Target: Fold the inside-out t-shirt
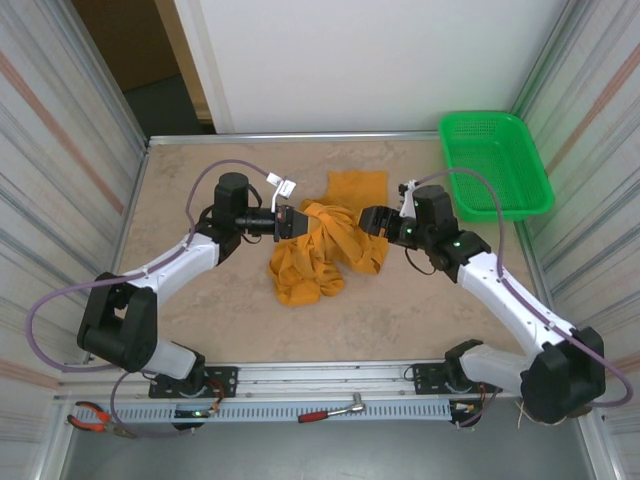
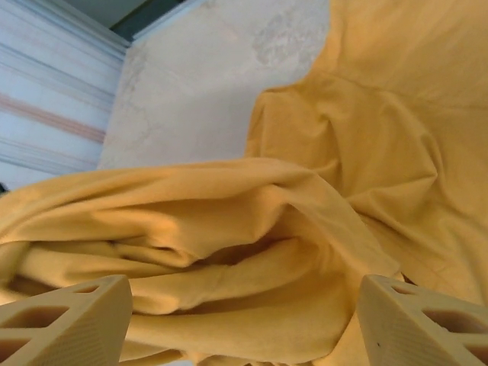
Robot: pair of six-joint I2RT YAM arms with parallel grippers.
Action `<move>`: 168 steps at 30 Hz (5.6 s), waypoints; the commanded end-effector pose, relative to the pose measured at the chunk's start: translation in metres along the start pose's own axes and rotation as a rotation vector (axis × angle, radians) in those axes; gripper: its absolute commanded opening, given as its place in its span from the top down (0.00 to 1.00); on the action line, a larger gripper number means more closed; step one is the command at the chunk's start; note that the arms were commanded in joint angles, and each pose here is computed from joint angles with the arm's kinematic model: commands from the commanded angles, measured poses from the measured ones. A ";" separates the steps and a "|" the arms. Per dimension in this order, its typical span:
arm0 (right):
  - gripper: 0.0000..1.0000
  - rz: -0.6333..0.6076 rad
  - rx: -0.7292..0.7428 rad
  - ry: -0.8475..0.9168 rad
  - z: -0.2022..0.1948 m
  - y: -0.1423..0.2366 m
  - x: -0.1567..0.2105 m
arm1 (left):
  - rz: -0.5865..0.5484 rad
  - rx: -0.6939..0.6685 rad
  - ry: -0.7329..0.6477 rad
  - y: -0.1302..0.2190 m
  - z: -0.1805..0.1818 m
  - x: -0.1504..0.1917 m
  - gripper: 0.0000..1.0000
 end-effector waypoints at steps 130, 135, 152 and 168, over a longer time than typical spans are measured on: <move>1.00 -0.125 -0.370 0.109 0.025 0.029 -0.015 | 0.006 -0.563 -0.009 -0.076 -0.008 0.006 0.28; 1.00 -0.144 -0.362 0.101 0.024 0.031 -0.014 | 0.074 -0.593 0.019 -0.089 0.012 0.015 0.68; 0.55 -0.070 0.079 -0.040 -0.040 -0.029 0.002 | -0.135 0.058 -0.126 -0.011 -0.045 -0.021 1.00; 0.32 -0.126 -0.039 0.251 0.052 0.035 -0.004 | -0.123 0.015 -0.122 -0.009 -0.042 -0.015 1.00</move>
Point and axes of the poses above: each hand's point on the last joint's axis, 136 mm out from that joint toward the fingers, its own y axis back along the fingers, its own z axis along the line the jaws close on, x = y × z, the point moved 10 cm from there along y, back along the fingers, and after that the axes turned 7 degrees about y, right-handed, at the moved point
